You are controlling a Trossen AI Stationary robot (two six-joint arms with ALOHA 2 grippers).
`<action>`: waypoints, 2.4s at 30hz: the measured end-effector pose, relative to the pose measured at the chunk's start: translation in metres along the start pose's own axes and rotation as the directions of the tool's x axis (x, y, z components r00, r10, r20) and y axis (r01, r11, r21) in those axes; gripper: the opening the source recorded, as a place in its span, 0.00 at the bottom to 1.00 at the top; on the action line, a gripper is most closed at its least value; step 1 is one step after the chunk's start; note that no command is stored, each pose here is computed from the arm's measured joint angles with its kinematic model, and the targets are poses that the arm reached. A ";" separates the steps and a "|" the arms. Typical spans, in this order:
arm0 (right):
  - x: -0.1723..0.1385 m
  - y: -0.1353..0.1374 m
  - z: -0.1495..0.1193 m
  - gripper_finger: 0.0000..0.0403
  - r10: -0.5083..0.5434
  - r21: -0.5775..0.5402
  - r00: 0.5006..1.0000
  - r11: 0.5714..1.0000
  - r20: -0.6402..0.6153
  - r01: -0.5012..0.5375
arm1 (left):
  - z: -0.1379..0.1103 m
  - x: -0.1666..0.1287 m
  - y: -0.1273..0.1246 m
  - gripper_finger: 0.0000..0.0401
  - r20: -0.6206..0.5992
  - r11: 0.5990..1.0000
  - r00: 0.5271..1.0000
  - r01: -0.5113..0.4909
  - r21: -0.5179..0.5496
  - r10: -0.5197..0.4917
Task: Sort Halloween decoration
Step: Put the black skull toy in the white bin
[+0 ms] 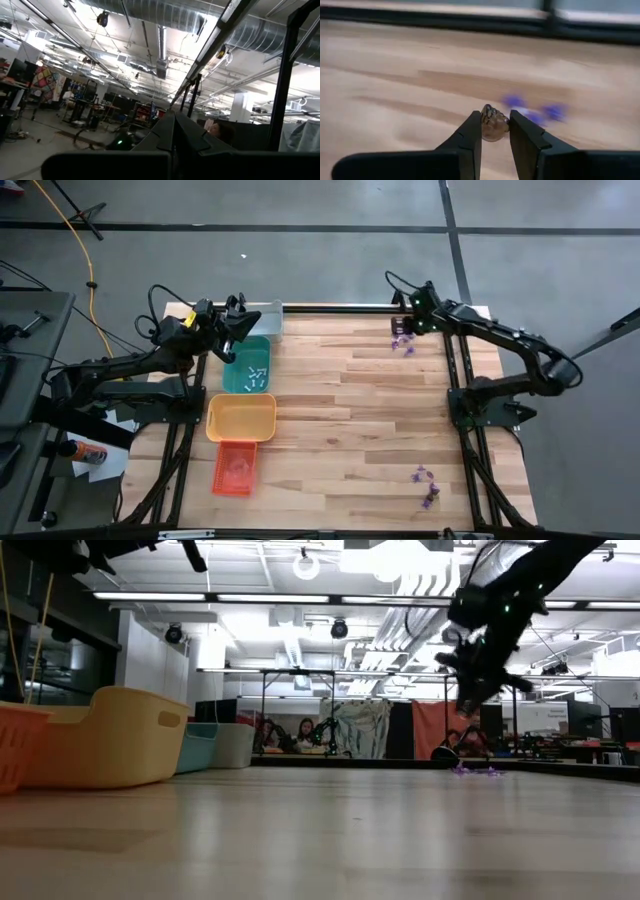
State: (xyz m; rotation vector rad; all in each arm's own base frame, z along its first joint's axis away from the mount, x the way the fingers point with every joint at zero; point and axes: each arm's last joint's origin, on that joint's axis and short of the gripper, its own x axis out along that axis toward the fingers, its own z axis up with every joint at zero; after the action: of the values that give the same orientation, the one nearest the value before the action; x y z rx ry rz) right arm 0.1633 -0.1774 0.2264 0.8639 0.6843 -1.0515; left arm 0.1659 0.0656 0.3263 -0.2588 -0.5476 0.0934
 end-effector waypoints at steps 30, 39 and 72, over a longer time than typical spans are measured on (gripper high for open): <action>-0.079 0.134 -0.019 0.17 0.940 -0.643 0.311 0.325 0.139 -0.694 | -0.023 -0.003 0.010 0.00 -0.237 0.994 0.966 -0.111 -0.026 0.101; -0.078 0.133 -0.019 0.17 0.938 -0.634 0.314 0.331 0.144 -0.699 | -0.023 -0.003 0.010 0.00 -0.238 0.993 0.966 -0.112 -0.032 0.102; 0.162 0.294 0.048 0.17 0.669 -0.038 0.740 0.743 0.075 -0.668 | -0.003 0.000 0.001 0.00 -0.040 0.986 0.999 -0.003 -0.168 -0.003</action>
State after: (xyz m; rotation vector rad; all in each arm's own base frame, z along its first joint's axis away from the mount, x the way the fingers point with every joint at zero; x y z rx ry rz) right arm 0.4983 -0.2207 0.1972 0.9507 0.2532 -0.4194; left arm 0.1676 0.0657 0.3234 -0.4245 -0.5163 0.0419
